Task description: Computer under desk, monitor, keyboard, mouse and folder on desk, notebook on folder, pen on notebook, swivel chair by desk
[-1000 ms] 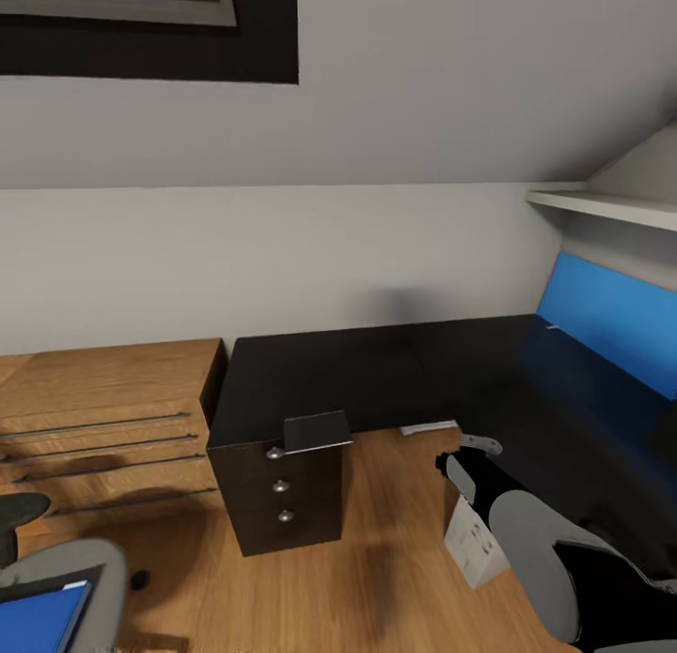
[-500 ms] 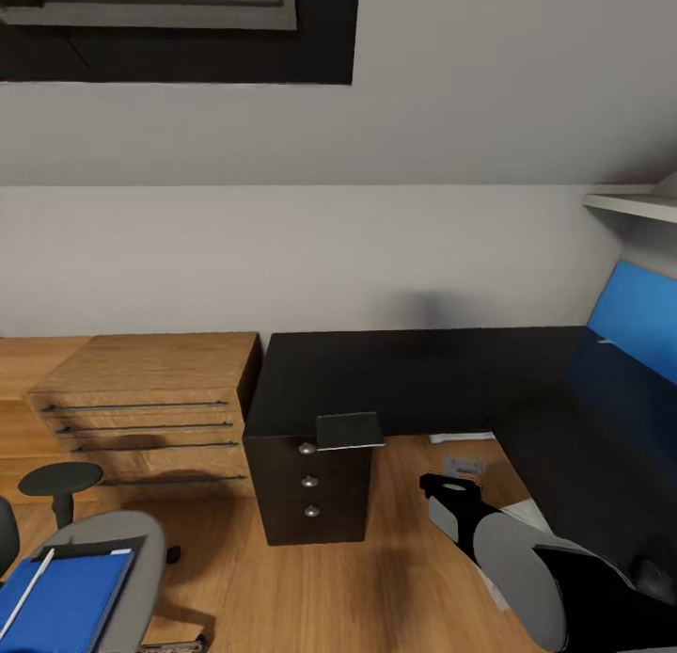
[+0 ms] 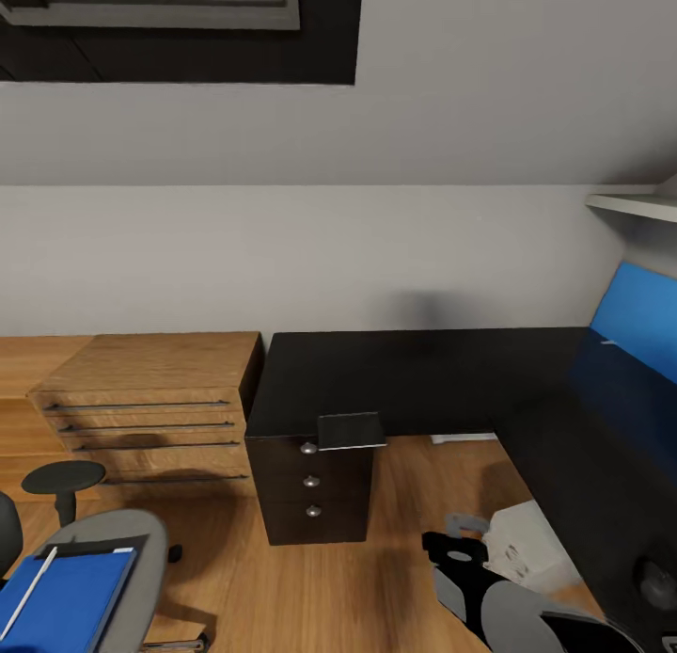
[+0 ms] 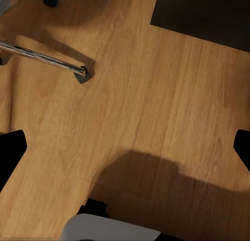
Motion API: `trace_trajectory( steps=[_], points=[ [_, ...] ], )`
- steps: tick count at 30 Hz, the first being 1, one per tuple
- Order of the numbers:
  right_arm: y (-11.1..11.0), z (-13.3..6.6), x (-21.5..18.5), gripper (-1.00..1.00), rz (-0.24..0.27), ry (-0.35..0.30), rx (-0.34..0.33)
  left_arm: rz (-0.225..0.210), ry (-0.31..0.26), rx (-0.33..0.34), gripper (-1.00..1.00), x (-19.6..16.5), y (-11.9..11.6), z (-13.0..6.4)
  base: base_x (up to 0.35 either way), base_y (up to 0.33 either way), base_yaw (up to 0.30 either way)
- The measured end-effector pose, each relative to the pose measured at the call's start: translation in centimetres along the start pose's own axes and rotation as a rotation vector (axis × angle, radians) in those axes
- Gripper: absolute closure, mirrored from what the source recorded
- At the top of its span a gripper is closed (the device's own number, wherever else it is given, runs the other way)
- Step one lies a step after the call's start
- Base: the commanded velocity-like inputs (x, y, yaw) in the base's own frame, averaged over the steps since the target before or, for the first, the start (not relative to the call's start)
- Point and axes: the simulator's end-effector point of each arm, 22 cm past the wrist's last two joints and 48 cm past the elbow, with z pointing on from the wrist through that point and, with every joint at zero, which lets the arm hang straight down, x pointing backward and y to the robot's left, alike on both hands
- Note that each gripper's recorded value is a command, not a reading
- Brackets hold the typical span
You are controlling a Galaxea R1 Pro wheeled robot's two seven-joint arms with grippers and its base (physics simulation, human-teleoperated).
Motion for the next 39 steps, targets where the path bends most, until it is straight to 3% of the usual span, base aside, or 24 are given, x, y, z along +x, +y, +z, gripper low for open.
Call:
trace_trajectory(
  steps=[8, 13, 22, 39],
  points=[
    [-1.4, -0.9, 6.2, -1.0, -0.004, 0.007, 0.007, 0.0, 0.002, -0.001, -1.0, 0.1, 0.0, 0.0, 0.0, 0.0, 0.0],
    [-0.6, -1.3, 7.9, -1.0, 0.001, 0.003, -0.048, -0.001, -0.002, 0.001, -1.0, 0.1, 0.0, 0.0, 0.0, 0.0, 0.0],
    [0.7, -1.6, 8.7, -1.0, 0.007, 0.002, -0.11, 0.001, 0.021, 0.0, -1.0, 1.2, 0.1, -0.3, 0.0, 0.0, 0.0],
    [1.0, -1.7, 8.4, -1.0, 0.014, -0.016, -0.117, 0.0, 0.024, -0.001, -1.0, 1.3, 0.1, -0.3, -0.181, 0.062, 0.0]
  ],
)
